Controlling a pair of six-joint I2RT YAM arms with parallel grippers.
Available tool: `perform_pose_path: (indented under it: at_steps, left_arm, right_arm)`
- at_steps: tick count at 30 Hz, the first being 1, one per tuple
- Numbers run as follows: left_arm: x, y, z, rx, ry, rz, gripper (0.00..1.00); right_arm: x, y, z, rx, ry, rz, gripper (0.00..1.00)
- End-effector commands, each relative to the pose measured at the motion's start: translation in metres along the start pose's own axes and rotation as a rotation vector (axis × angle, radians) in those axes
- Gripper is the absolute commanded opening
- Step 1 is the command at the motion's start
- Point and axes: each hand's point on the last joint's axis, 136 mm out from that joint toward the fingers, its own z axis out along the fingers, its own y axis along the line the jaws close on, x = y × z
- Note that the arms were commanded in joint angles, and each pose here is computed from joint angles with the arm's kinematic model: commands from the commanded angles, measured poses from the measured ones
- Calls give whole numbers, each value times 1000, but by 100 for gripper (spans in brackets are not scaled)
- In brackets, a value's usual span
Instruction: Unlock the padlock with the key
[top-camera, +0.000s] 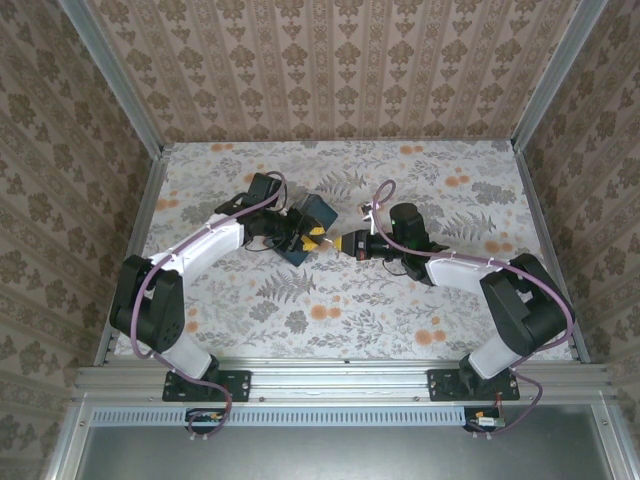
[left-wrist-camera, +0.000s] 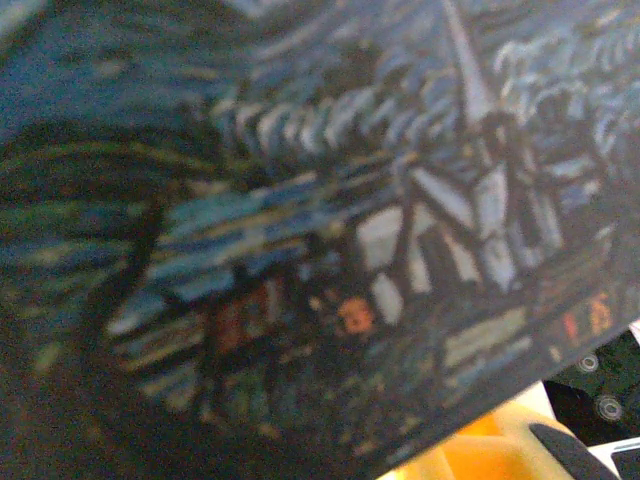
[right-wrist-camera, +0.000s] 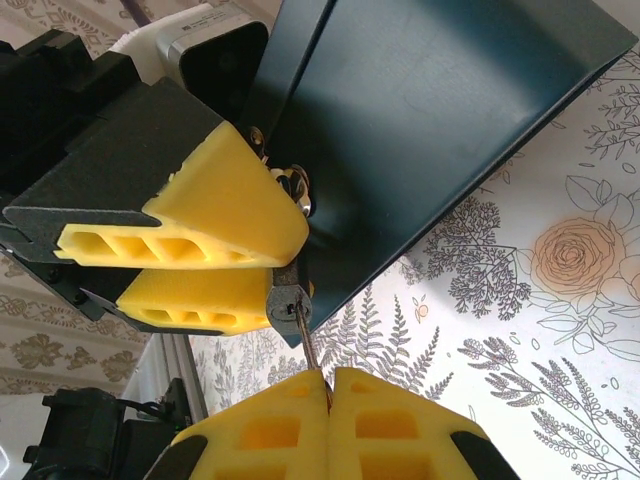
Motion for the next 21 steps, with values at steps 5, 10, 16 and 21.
perform_pose_path:
  at_steps: [5,10,16,21]
  left_arm:
    - [10,-6,-13,20,6,0,16]
    - [13,-8,-12,20,10,0,16]
    - [13,-7,-11,19,12,-12,16]
    - [14,-7,-11,21,14,-21,16]
  right_arm:
    - [-6,8,3,-23,-23,-29,0]
    - [-5,13,8,-40,-18,-39,0]
    - [-5,16,12,-51,-17,-44,0]
    - [-5,18,14,-64,-26,-53,0]
